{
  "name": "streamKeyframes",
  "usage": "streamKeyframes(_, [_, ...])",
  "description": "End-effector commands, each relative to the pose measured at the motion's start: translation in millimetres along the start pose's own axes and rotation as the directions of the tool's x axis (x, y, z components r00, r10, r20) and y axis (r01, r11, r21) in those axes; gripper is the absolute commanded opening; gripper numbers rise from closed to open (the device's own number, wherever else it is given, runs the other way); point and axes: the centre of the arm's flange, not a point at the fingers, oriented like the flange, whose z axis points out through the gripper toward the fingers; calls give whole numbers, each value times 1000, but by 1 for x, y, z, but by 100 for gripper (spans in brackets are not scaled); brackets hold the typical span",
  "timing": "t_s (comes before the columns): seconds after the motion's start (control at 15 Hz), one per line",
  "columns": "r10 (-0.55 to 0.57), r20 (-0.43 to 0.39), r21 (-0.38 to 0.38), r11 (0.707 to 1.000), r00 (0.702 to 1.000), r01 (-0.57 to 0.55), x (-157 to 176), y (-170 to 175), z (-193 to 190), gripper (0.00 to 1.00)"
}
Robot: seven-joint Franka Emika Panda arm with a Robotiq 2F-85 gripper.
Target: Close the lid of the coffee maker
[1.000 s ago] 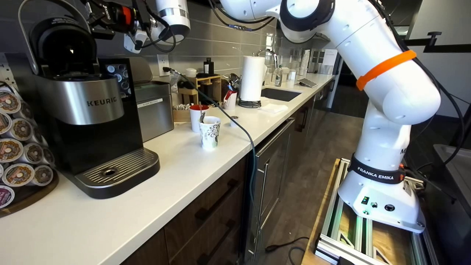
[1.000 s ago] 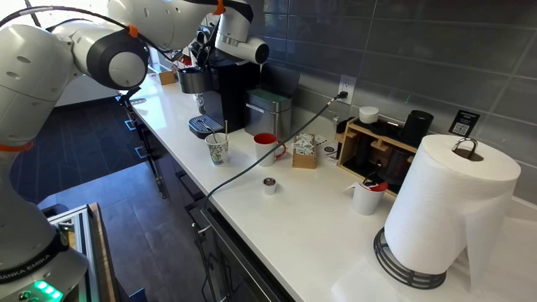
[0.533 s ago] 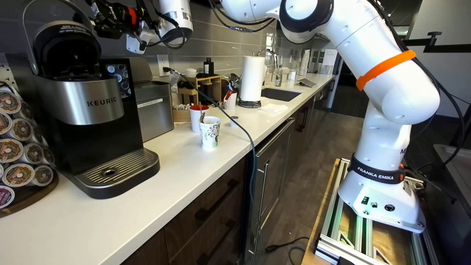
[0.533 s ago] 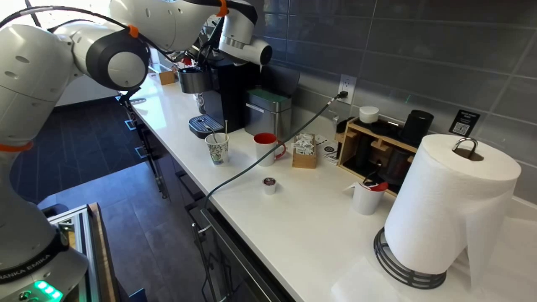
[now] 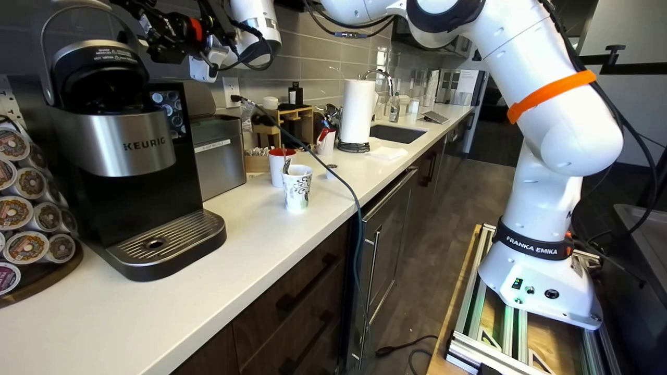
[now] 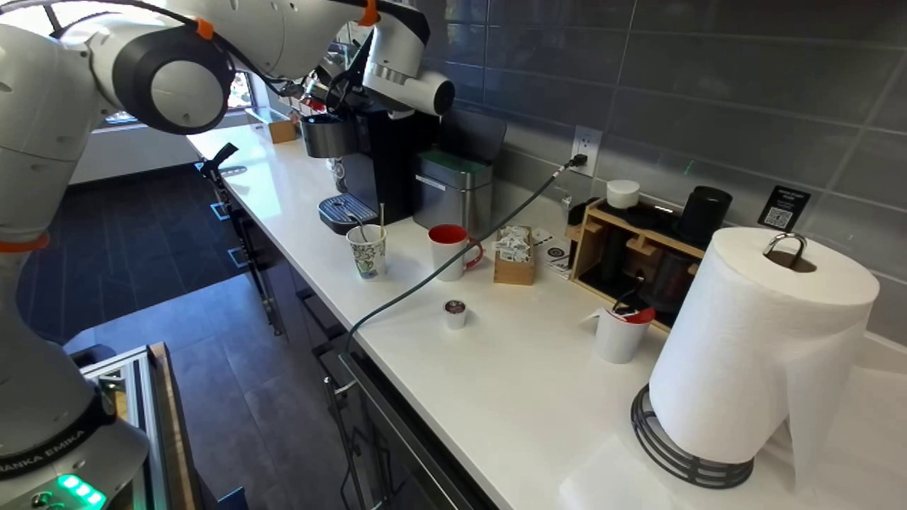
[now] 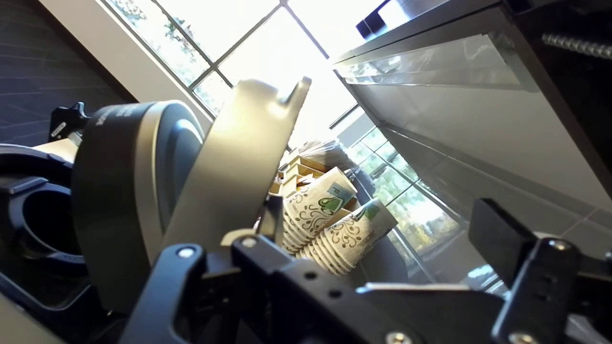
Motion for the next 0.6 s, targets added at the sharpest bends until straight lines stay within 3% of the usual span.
streamKeyframes(0.0, [34, -47, -37, 999, 998, -36, -21, 36, -23, 100])
streamKeyframes(0.4, [71, -113, -46, 996, 991, -76, -30, 61, -39, 100])
streamKeyframes(0.53, [39, -151, 9, 999, 988, -38, -30, 60, -40, 100])
